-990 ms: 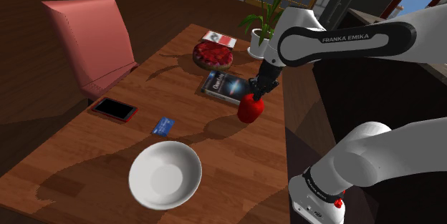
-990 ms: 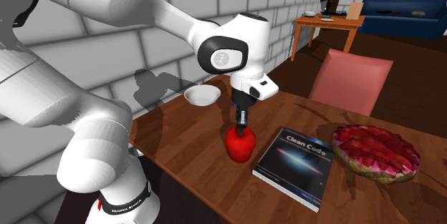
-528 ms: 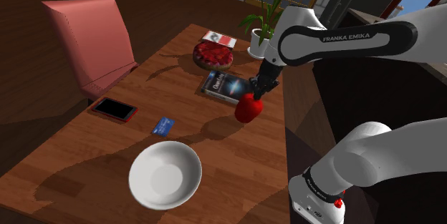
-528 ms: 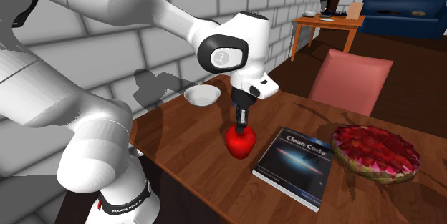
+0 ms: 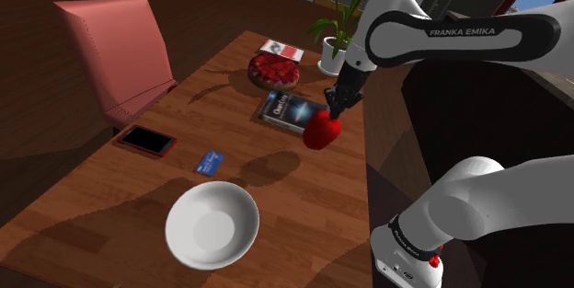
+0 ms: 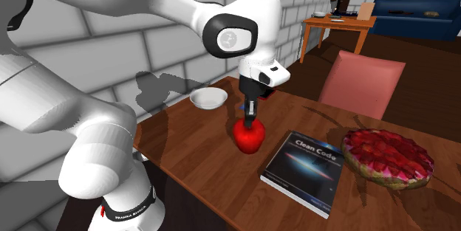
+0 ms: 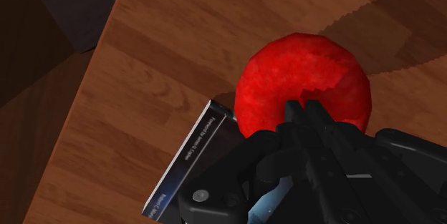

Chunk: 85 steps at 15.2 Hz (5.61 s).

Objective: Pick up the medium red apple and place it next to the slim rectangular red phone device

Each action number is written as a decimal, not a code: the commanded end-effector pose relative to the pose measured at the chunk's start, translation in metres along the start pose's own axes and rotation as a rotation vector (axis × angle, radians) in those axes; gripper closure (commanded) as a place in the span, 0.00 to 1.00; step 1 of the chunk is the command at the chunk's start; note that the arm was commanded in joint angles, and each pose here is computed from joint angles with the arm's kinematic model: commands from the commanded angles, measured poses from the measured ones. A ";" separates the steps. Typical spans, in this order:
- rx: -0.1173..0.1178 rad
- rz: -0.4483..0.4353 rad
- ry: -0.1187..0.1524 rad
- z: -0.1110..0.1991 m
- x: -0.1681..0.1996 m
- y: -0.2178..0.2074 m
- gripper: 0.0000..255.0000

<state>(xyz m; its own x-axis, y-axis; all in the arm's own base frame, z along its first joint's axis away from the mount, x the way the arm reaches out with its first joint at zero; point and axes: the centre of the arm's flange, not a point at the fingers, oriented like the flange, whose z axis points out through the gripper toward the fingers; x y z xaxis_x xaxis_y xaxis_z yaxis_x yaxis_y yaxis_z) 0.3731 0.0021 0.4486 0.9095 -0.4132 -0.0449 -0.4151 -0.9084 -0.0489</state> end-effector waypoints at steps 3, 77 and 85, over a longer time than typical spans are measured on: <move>0.000 0.000 0.000 -0.021 -0.001 0.000 1.00; 0.000 0.000 0.000 -0.047 0.121 -0.333 1.00; 0.000 0.000 0.000 -0.005 0.123 -0.331 1.00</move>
<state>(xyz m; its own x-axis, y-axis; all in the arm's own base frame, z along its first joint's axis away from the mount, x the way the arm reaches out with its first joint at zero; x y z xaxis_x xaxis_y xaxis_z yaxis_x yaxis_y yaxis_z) 0.6225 0.2517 0.4694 0.9095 -0.4132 -0.0457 -0.4152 -0.9085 -0.0482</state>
